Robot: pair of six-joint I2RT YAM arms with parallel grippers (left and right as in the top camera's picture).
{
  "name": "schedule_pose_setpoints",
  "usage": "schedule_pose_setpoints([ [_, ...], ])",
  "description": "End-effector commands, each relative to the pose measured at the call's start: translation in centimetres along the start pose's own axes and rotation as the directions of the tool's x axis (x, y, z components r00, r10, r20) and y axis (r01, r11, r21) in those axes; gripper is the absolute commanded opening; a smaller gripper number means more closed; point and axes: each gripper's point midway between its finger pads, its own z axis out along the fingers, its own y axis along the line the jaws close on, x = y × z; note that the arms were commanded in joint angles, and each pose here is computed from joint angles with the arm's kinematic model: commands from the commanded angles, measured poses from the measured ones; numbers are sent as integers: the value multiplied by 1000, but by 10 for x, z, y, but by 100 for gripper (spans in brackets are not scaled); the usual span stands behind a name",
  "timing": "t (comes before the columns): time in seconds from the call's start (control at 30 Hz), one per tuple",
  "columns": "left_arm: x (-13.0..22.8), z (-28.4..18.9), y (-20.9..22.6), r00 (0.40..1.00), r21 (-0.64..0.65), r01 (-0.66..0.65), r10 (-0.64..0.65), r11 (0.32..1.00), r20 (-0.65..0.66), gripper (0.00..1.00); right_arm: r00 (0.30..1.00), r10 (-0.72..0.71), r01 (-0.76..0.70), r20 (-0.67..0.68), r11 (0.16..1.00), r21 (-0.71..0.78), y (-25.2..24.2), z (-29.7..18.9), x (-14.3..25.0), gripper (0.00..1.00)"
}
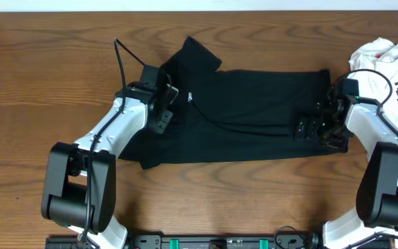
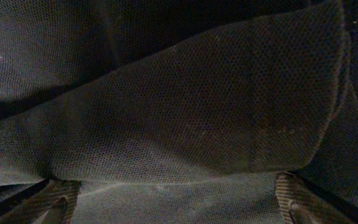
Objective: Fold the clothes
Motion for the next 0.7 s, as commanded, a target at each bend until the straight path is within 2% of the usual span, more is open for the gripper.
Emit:
schedule_pose_setpoints([
  [0.0, 6, 7, 2, 1000, -9, -12, 12, 1000, -19, 32, 1000, 15, -15, -16, 1000, 15, -5, 5, 4, 99],
  [0.33, 13, 19, 0, 1000, -12, -12, 12, 1000, -9, 32, 1000, 15, -15, -16, 1000, 15, -5, 5, 4, 99],
  [0.67, -7, 7, 6, 999, -30, -2, 4, 1000, 55, 31, 1000, 15, -15, -16, 1000, 15, -5, 5, 4, 99],
])
